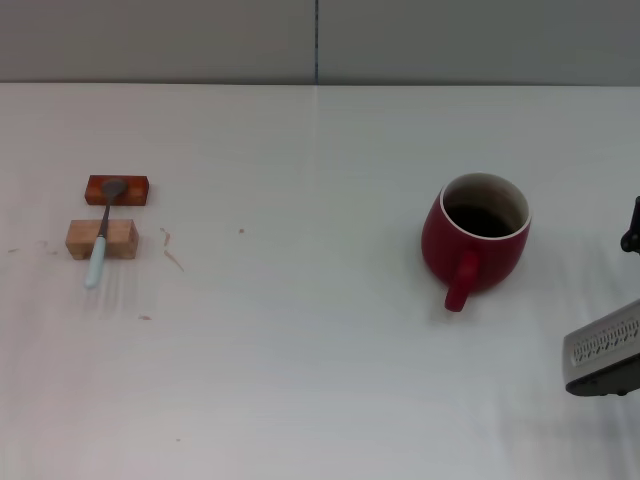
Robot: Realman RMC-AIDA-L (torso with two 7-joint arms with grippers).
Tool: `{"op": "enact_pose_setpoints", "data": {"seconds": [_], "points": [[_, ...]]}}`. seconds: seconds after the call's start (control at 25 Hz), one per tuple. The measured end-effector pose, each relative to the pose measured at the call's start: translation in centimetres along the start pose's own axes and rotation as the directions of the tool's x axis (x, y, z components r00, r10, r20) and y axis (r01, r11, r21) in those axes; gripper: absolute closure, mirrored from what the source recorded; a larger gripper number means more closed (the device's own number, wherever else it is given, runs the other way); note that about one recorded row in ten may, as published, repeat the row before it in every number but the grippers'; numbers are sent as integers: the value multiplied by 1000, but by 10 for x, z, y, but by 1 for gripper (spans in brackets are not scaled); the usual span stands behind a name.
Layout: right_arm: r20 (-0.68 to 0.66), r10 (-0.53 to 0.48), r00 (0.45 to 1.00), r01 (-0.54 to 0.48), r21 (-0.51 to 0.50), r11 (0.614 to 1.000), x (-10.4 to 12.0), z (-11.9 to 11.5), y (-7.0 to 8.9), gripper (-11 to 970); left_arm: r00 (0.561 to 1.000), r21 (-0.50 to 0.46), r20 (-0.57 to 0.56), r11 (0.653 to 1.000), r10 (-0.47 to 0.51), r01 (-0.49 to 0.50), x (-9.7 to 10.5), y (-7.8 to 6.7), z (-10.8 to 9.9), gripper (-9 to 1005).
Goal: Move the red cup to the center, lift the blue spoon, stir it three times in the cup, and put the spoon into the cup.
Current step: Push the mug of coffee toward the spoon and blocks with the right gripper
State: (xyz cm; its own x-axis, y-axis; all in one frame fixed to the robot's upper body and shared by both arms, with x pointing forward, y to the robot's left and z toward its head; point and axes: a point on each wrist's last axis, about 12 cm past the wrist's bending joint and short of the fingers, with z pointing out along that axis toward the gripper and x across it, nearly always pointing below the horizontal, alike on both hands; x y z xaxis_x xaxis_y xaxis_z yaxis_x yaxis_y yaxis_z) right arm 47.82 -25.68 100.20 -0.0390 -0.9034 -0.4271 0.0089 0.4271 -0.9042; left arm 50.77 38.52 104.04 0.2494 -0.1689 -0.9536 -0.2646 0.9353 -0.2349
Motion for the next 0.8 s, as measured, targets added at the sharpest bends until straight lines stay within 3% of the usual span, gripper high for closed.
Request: {"op": "enact_pose_setpoints", "data": {"seconds": [0.28,0.8], "points": [[70,6,998,-3,-45,999,-18,-1,8,940,1000,0,4,1000,-4,4,0,1,-2,166],[93,43,995,-30,-139,990,-30,-14,24,939,1000,0,7,1000,-6,6,-1,1,-2,167]]}}
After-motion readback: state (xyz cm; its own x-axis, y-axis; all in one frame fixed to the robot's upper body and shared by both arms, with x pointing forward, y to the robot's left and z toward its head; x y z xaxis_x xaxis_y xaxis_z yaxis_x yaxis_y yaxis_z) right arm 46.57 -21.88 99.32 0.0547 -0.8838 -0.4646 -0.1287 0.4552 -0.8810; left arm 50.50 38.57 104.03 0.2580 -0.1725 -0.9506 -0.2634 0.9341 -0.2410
